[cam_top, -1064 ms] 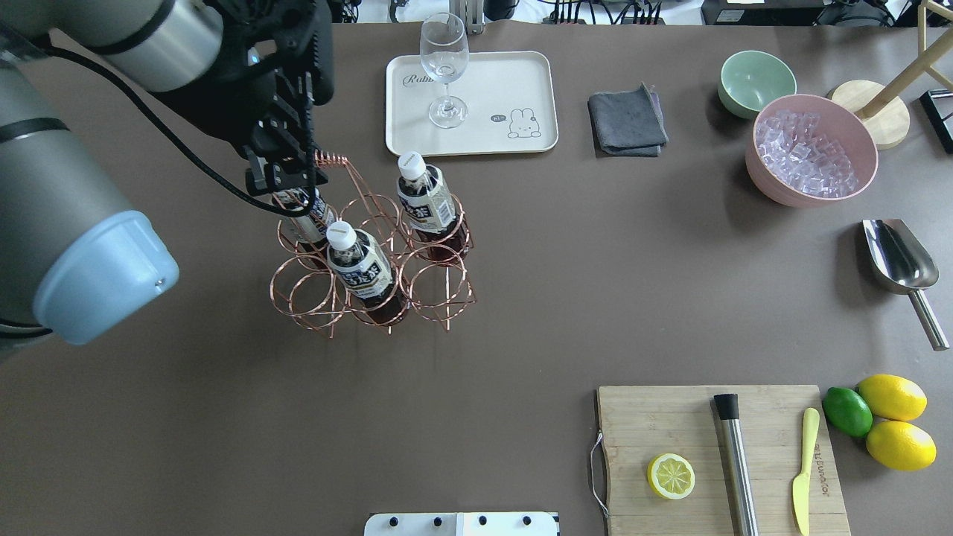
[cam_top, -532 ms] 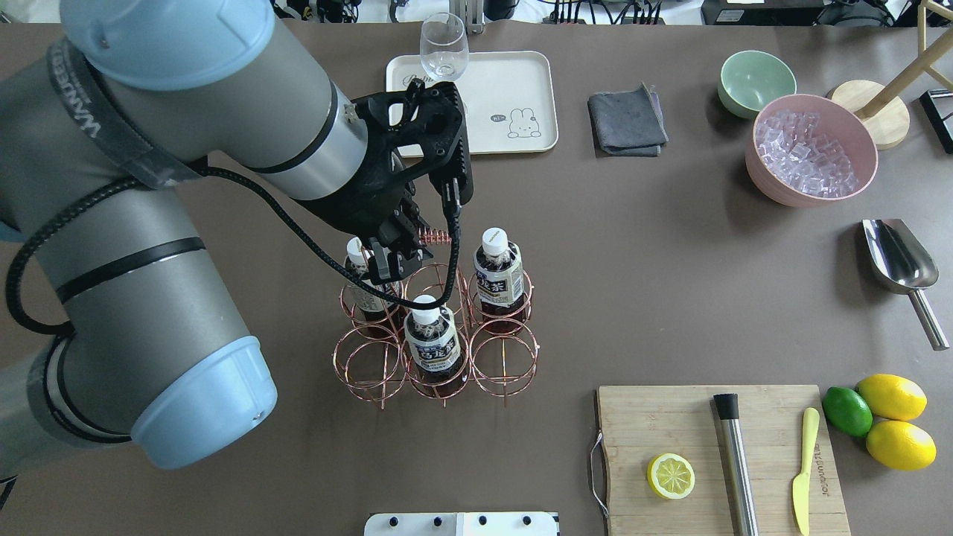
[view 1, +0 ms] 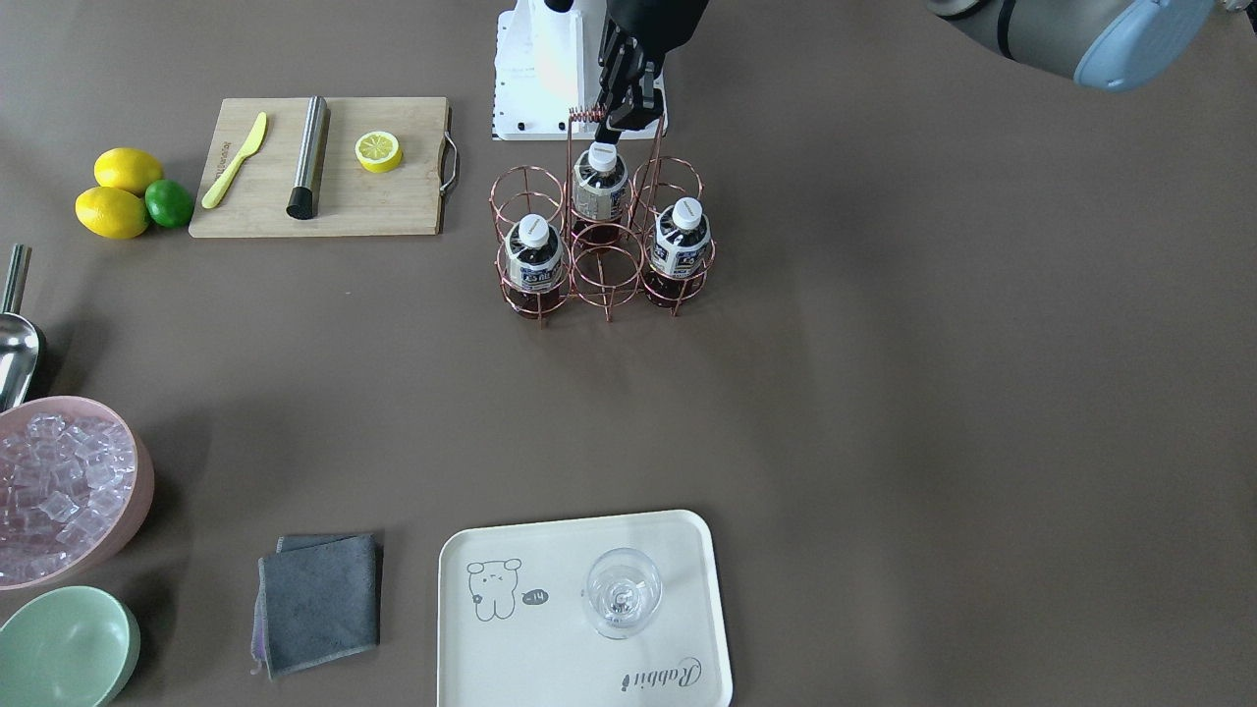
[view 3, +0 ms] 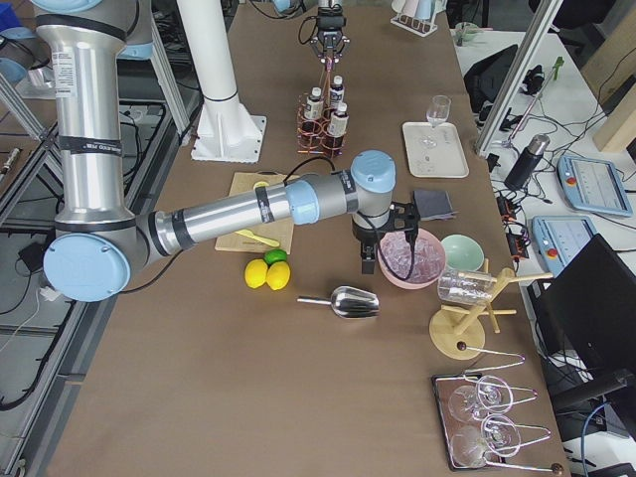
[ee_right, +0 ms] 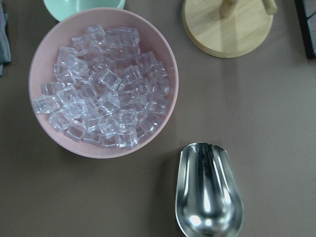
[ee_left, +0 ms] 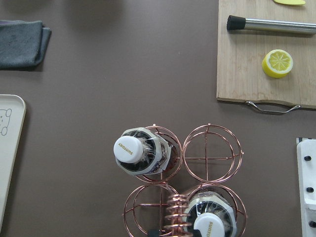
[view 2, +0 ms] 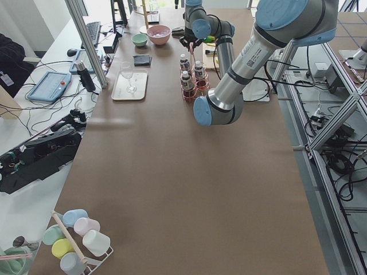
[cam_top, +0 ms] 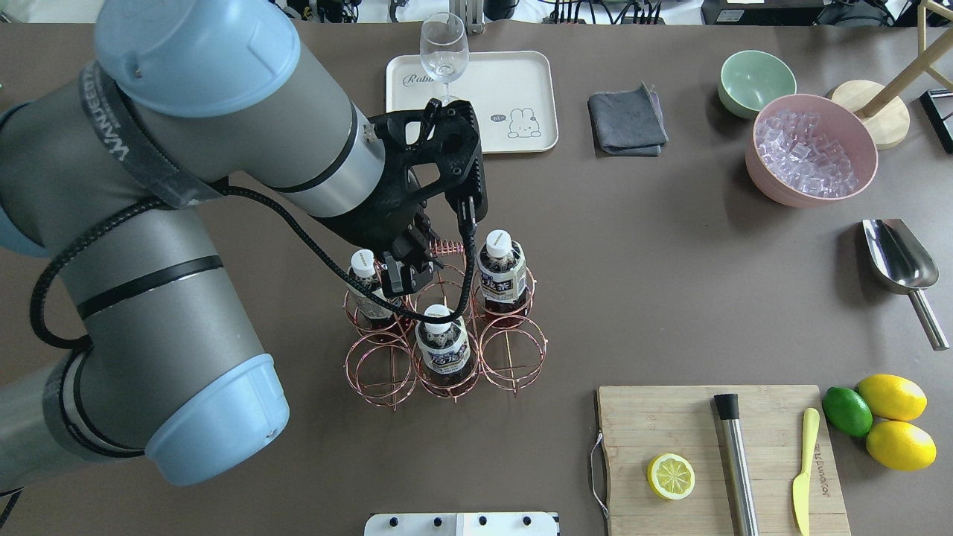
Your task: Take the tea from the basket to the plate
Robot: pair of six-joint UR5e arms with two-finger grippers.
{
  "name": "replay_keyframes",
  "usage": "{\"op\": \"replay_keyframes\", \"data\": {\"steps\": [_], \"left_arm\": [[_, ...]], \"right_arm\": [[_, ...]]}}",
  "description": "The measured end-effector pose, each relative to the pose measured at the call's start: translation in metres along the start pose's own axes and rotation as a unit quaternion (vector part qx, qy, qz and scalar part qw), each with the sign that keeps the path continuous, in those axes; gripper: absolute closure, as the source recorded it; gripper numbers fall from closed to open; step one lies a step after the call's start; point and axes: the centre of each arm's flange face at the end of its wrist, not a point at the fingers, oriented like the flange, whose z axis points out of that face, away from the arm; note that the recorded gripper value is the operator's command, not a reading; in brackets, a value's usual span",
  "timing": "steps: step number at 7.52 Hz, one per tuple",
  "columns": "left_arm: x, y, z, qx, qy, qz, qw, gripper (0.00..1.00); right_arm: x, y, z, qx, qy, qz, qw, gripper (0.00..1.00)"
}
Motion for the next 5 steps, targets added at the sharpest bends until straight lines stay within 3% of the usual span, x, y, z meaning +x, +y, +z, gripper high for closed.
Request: {"op": "replay_keyframes", "data": {"steps": [2,5], "left_arm": [[0.000,0.000,0.000,0.001,0.000,0.000,1.0000,1.00],[-0.001,0.003,-0.001,0.001,0.001,-0.002,1.0000,1.00]], "right_arm": [[-0.092,-0.028,0.015,-0.010,-0.017,0.004,0.9998,0.01],[-0.244,-0.033,0.042,-0.050,-0.042,0.098,0.9930,0.01]]}}
